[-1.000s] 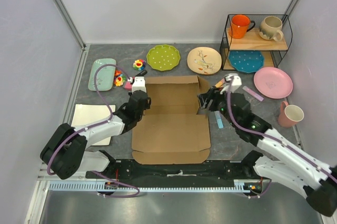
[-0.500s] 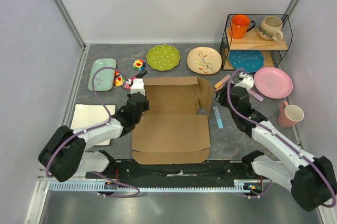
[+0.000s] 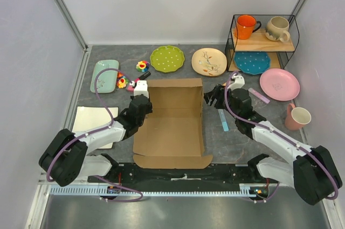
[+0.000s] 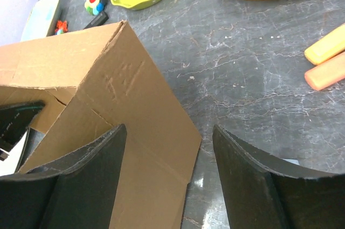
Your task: Fold the paper box
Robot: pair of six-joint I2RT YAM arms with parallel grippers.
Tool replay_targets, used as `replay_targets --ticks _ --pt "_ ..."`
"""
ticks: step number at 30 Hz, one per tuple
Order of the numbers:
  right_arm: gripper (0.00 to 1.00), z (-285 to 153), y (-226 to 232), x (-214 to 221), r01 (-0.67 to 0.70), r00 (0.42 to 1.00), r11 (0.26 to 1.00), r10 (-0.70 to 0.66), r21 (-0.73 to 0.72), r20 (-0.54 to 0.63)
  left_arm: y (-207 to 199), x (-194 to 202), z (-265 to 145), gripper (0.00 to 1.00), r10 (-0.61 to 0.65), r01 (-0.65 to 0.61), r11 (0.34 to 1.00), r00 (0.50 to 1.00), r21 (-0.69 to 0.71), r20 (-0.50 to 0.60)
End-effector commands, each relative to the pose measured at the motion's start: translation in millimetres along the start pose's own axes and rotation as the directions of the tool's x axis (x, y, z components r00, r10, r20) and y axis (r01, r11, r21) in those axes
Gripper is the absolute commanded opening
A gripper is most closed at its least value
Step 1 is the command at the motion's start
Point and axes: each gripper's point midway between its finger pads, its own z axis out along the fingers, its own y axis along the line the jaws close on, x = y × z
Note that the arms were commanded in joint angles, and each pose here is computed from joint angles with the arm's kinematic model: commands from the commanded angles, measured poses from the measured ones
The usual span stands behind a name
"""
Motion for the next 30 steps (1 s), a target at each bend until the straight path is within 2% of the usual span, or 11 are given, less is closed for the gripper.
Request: replay_targets --ticks 1,4,9,14,16,18,24,26,27,30 --pt "0.74 10.9 36.8 -18.2 0.063 0.998 0.99 -0.059 -0.125 0.031 -15.8 -31.7 2.4 0.02 -0.012 0.007 0.998 0.996 0.057 0.089" --pt "0.74 15.7 36.6 -14.7 0.068 0.998 0.991 -0.067 -0.115 0.016 -16.8 -33.2 2.7 0.02 -0.009 0.003 0.998 0.996 0.06 0.091" --pt "0.74 3.9 19.5 -25.5 0.058 0.996 0.998 -0.057 -0.019 0.072 -9.4 -34.1 -0.1 0.02 -0.004 0.001 1.0 0.995 0.03 0.099" --pt "0.74 -30.2 -4.2 -30.4 0.021 0.993 0.996 -0.031 0.09 0.117 -2.0 -38.5 0.3 0.02 -0.015 0.017 1.0 0.996 -0.022 0.093" --pt "0.71 -46.2 -9.0 -24.3 0.011 0.992 0.996 -0.022 0.088 0.121 -2.0 -38.3 1.1 0.02 -0.013 0.016 0.999 0.996 -0.028 0.083" --pt "0.7 -58.4 -7.2 -19.3 0.009 0.992 0.999 -0.015 0.054 0.125 1.7 -28.1 3.4 0.02 0.015 -0.013 0.998 0.999 -0.055 0.034" --pt "0.71 -76.9 6.2 10.6 0.045 0.998 0.997 -0.043 -0.065 0.035 -0.8 -22.2 9.4 0.02 0.021 -0.024 0.996 0.999 -0.081 -0.039" --pt "0.67 -81.7 18.4 14.0 0.047 0.999 0.991 -0.044 -0.129 0.03 -1.2 -17.7 9.0 0.02 0.004 -0.008 0.997 0.999 -0.078 -0.047" --pt "0.6 -84.7 27.1 5.7 0.044 0.997 0.985 -0.033 -0.164 0.066 -1.7 -14.9 8.9 0.02 -0.006 0.002 0.997 0.999 -0.076 -0.053" --pt "0.51 -84.3 41.5 17.5 0.05 0.999 0.973 -0.046 -0.225 0.022 -0.8 -11.7 7.6 0.02 -0.016 0.011 0.997 0.998 -0.083 -0.068"
